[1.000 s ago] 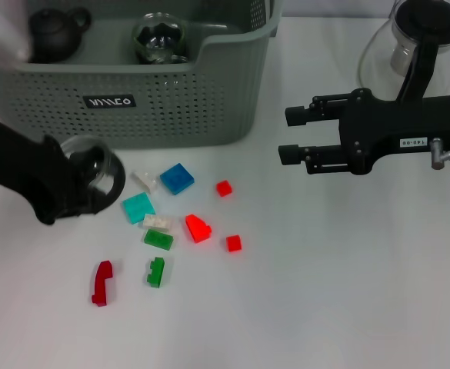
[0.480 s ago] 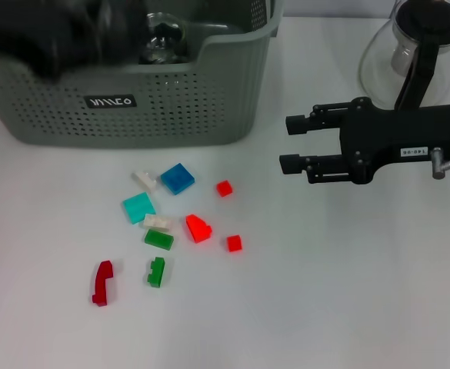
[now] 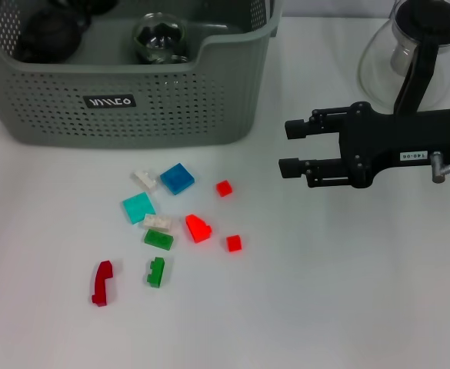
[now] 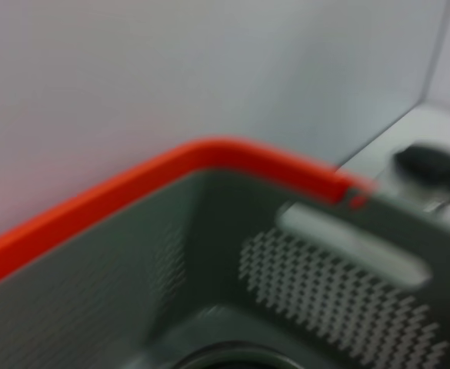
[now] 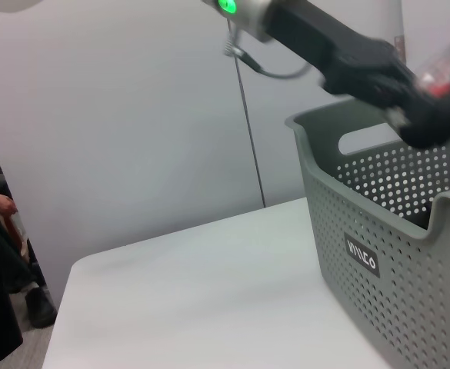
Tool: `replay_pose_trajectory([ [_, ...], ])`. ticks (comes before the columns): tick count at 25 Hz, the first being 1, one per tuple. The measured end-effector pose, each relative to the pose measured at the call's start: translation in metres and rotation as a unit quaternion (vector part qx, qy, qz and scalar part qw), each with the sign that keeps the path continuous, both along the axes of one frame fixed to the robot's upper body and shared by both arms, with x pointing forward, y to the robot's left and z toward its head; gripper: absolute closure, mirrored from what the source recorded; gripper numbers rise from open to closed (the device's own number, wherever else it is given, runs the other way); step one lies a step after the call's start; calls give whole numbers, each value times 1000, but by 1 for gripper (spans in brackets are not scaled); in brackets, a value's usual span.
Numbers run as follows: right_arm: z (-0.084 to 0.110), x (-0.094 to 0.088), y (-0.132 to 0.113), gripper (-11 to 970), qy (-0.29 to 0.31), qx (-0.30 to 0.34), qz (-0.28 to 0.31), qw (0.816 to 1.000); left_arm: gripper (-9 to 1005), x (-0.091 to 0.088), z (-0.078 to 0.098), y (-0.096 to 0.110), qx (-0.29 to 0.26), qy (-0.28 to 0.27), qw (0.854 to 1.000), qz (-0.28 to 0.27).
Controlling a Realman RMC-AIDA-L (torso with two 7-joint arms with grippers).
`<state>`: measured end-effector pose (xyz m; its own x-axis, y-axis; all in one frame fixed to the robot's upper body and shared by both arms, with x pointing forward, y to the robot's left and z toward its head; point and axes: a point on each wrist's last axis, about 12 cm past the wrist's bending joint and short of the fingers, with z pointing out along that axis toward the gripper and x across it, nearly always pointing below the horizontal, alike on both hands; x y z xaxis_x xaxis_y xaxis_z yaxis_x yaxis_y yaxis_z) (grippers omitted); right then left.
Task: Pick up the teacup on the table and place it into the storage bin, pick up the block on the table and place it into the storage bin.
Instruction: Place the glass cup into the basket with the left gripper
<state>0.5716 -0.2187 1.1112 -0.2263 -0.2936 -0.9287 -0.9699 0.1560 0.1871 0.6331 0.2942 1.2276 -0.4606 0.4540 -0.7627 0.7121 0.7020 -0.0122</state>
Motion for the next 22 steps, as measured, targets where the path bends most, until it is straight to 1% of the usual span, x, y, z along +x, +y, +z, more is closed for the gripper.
replay_pose_trajectory([
  [2, 0, 0, 0, 282, 0, 0, 0, 1000, 832, 10, -8, -6, 30, 5, 999, 14],
  [5, 1, 0, 1, 282, 0, 0, 1, 1000, 820, 17, -14, -15, 54, 9, 998, 25],
  [10, 0, 0, 0, 282, 0, 0, 0, 1000, 801, 20, -21, -27, 75, 8, 997, 32],
  [14, 0, 0, 0, 282, 1, 0, 0, 1000, 786, 21, -22, -31, 74, 8, 997, 32],
  [20, -1, -1, -1, 282, 2, -1, -1, 1000, 523, 18, -17, -30, 58, 18, 997, 39],
  [22, -1, -1, -3, 283, 2, -2, -2, 1000, 455, 11, -8, -24, 36, 14, 999, 36],
])
